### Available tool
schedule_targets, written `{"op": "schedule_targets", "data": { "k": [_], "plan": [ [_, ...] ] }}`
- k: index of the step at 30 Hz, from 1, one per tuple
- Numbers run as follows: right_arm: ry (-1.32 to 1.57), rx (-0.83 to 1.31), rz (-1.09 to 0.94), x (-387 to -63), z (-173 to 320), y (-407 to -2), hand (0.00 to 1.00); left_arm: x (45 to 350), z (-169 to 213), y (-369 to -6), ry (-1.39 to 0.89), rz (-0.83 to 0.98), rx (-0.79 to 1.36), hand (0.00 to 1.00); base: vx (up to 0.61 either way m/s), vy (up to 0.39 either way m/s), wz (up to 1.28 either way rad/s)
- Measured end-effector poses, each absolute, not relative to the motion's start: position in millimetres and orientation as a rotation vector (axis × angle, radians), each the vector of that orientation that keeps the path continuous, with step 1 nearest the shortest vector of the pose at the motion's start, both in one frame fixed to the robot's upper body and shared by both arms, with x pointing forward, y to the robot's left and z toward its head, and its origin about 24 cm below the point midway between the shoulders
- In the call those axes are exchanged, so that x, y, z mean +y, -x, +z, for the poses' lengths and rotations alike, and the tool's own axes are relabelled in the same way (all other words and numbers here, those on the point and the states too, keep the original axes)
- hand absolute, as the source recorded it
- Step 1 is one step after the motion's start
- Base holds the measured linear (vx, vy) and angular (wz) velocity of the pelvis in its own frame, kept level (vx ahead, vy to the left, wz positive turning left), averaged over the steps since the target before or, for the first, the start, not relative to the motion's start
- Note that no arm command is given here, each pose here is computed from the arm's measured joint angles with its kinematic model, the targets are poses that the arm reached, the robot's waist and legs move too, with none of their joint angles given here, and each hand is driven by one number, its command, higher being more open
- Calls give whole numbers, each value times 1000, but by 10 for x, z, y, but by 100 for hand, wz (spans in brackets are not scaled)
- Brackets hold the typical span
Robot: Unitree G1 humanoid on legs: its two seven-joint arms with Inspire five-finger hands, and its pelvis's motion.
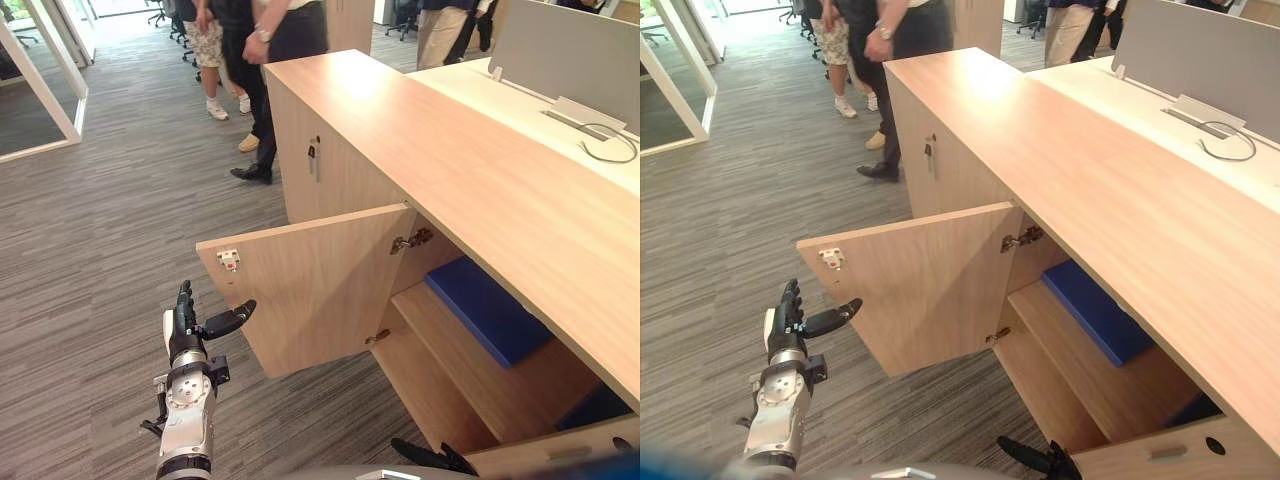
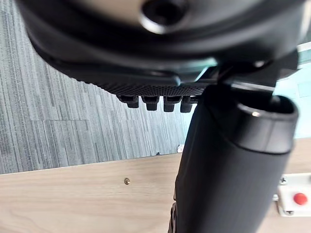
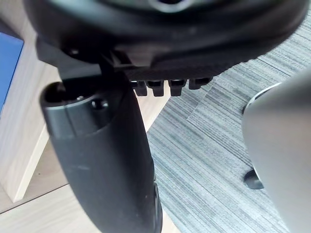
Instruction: Walk over to the cabinet, pick up the folder, carry it to the office cabinet, place the folder inside the office cabinet, then close the office cabinet door
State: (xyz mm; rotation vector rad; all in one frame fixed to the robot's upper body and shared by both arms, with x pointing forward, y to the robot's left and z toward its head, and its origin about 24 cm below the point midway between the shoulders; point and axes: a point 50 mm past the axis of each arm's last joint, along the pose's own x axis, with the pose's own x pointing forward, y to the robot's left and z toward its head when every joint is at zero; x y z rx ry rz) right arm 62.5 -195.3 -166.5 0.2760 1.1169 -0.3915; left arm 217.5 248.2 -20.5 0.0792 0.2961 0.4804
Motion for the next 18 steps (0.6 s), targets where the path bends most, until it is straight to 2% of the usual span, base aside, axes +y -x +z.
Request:
{"op": "schedule_targets", "data": {
  "k": [9, 18],
  "plan": [
    [-303, 1126, -433, -2034, -1674, -560, 100, 2585, -67, -2395, -166, 403, 262, 100, -79, -31, -14],
    [-280, 1154, -444, -2151, -1674, -445, 100, 2686, -92, -2585, -140, 319, 308, 100, -96, -16, -6]
  ]
}}
